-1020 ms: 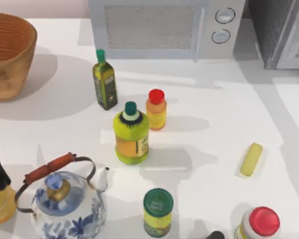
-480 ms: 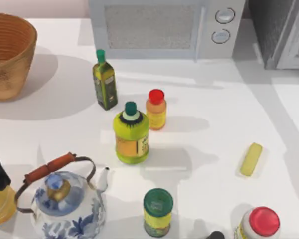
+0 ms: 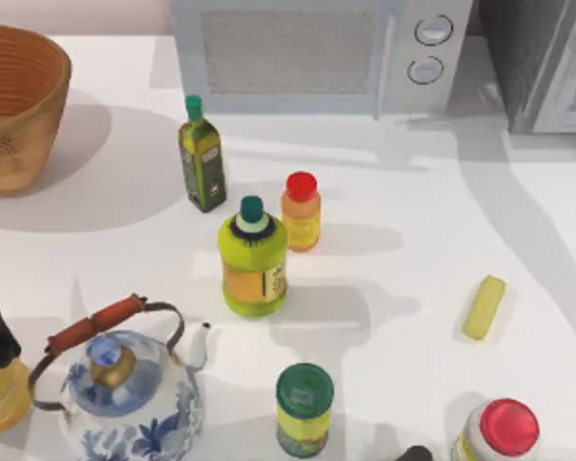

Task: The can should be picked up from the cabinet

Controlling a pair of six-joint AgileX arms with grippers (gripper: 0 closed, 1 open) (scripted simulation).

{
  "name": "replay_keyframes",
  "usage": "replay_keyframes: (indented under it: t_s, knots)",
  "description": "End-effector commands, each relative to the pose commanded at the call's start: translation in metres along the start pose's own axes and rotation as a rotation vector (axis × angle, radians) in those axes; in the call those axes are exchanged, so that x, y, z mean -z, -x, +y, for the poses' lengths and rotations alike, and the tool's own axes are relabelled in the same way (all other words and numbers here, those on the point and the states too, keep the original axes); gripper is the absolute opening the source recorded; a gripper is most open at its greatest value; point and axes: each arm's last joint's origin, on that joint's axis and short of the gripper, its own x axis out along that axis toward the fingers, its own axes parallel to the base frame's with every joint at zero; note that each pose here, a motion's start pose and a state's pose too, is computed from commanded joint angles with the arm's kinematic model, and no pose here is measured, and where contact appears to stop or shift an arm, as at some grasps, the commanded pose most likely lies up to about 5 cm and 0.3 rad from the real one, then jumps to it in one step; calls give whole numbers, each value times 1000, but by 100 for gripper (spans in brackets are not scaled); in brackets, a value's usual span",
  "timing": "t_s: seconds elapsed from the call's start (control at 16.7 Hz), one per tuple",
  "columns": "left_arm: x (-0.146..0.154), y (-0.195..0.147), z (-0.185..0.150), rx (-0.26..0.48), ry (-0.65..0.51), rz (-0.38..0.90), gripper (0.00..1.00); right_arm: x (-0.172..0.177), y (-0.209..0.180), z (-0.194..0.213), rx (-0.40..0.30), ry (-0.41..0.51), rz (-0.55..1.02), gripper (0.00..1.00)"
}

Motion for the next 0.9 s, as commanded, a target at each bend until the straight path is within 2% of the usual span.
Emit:
replay_keyframes:
  t_s: [0.12, 0.6, 0.9]
  knots:
    - [0, 0, 0, 0, 0, 0, 100, -2, 17, -3, 0, 1, 3, 0]
    - [0, 0, 0, 0, 0, 0, 100, 1, 25, -11, -1, -5, -7, 0]
    - [0, 0, 0, 0, 0, 0, 100, 38, 53, -38, -3, -1, -5, 0]
